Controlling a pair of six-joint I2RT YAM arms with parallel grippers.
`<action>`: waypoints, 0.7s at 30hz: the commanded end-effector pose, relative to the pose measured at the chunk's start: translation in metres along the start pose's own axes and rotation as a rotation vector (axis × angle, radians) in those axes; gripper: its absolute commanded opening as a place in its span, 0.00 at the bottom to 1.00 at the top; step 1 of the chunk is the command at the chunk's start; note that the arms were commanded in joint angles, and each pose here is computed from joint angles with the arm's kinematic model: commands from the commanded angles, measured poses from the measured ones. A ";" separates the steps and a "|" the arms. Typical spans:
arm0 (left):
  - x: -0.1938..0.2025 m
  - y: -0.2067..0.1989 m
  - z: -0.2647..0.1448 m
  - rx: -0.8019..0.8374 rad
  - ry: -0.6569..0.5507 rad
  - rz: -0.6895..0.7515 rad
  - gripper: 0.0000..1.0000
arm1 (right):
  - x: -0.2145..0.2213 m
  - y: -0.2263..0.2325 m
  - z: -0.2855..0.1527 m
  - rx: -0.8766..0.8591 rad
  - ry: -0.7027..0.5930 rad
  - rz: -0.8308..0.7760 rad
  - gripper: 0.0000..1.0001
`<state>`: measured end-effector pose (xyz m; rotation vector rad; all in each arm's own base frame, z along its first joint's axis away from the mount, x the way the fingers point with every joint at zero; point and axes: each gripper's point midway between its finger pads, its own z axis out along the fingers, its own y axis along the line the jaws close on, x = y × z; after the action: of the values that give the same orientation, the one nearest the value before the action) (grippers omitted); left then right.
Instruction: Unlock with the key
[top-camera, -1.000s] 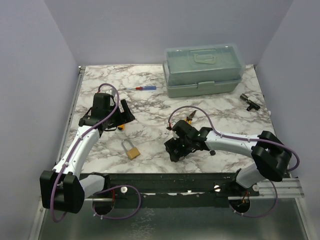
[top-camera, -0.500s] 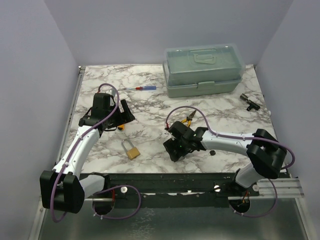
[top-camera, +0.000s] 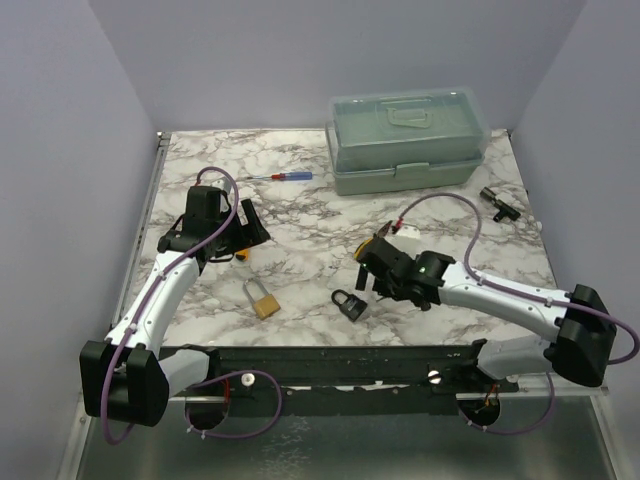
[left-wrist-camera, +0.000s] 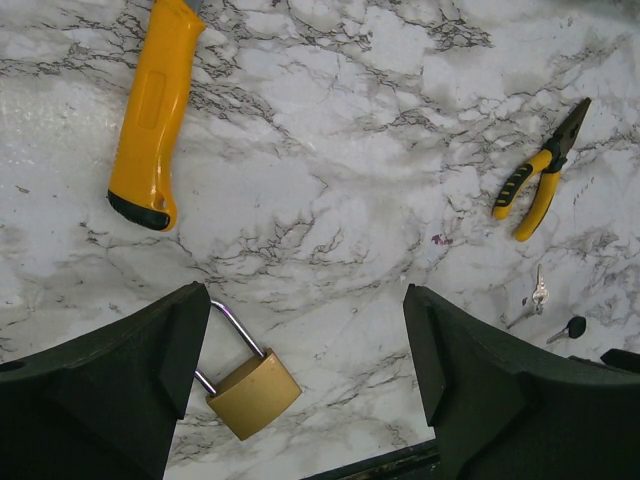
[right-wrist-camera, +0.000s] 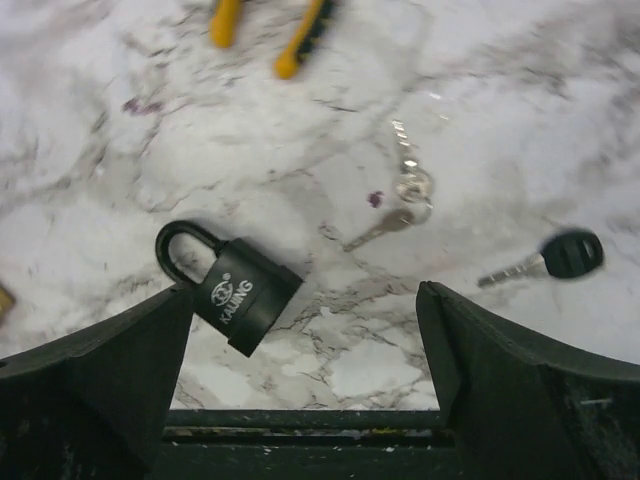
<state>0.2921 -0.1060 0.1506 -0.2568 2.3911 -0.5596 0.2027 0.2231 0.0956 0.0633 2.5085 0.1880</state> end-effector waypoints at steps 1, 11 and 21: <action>-0.009 -0.010 -0.010 0.024 -0.026 0.018 0.85 | 0.004 -0.085 -0.025 0.404 -0.128 0.485 1.00; -0.009 -0.012 -0.013 0.038 -0.032 0.020 0.85 | 0.002 -0.141 -0.013 0.491 0.019 0.864 0.93; -0.010 -0.012 -0.016 0.036 -0.047 0.021 0.85 | 0.023 -0.153 0.007 0.555 0.118 0.874 0.73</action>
<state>0.2905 -0.1058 0.1577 -0.2510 2.3681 -0.5649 0.1983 0.0742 0.0723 1.3715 2.3446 -0.1386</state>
